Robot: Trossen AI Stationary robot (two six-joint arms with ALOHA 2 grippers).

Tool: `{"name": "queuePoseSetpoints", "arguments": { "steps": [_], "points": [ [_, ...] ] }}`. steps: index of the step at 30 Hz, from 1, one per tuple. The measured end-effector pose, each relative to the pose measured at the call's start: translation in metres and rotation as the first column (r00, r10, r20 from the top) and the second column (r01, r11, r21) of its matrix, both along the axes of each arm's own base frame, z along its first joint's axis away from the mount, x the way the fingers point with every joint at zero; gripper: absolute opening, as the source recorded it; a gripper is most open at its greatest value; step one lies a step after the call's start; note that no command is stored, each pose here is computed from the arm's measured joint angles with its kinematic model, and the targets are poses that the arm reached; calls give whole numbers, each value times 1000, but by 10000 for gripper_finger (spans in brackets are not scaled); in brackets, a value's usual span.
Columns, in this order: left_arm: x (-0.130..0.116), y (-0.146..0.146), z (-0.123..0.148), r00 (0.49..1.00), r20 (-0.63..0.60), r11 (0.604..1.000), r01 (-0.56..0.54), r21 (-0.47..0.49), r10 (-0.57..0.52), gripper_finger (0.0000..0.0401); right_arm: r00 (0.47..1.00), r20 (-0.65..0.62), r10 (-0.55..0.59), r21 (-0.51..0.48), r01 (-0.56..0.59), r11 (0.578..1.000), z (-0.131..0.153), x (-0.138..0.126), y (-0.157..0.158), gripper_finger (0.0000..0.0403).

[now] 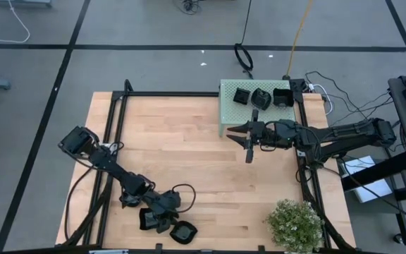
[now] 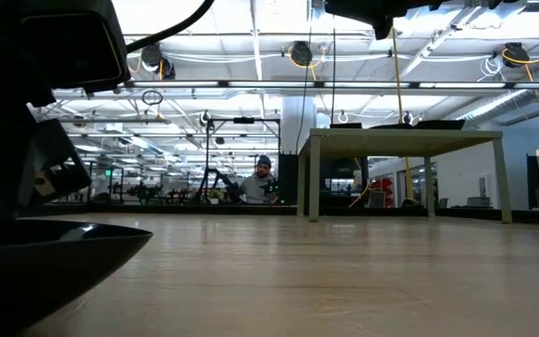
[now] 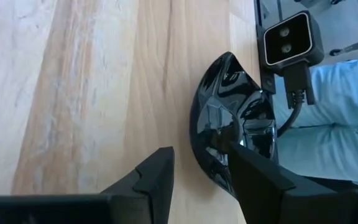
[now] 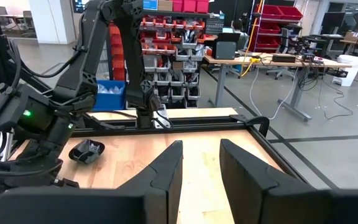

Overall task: Pick & Place Mini shaped plates
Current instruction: Move the bottom leaf-shaped plate to the center of the table

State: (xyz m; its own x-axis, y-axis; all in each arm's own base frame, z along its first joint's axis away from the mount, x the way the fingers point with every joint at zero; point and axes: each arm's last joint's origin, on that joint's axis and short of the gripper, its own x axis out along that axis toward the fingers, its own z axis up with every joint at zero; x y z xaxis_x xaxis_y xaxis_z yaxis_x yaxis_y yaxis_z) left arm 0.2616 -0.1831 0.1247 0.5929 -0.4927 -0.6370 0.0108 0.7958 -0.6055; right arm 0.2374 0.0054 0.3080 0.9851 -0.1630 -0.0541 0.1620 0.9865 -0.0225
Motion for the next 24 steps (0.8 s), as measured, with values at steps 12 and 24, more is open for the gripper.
{"name": "queuePoseSetpoints", "arguments": {
  "steps": [12,24],
  "points": [
    [11,-8,-18,999,-46,1000,12,-24,-13,154,1000,-9,0,-1,0,1000,-1,0,0,93],
    [13,-8,-18,995,-27,995,97,29,-97,11,999,-35,-1,-2,1,1000,-4,0,0,93]
  ]
}}
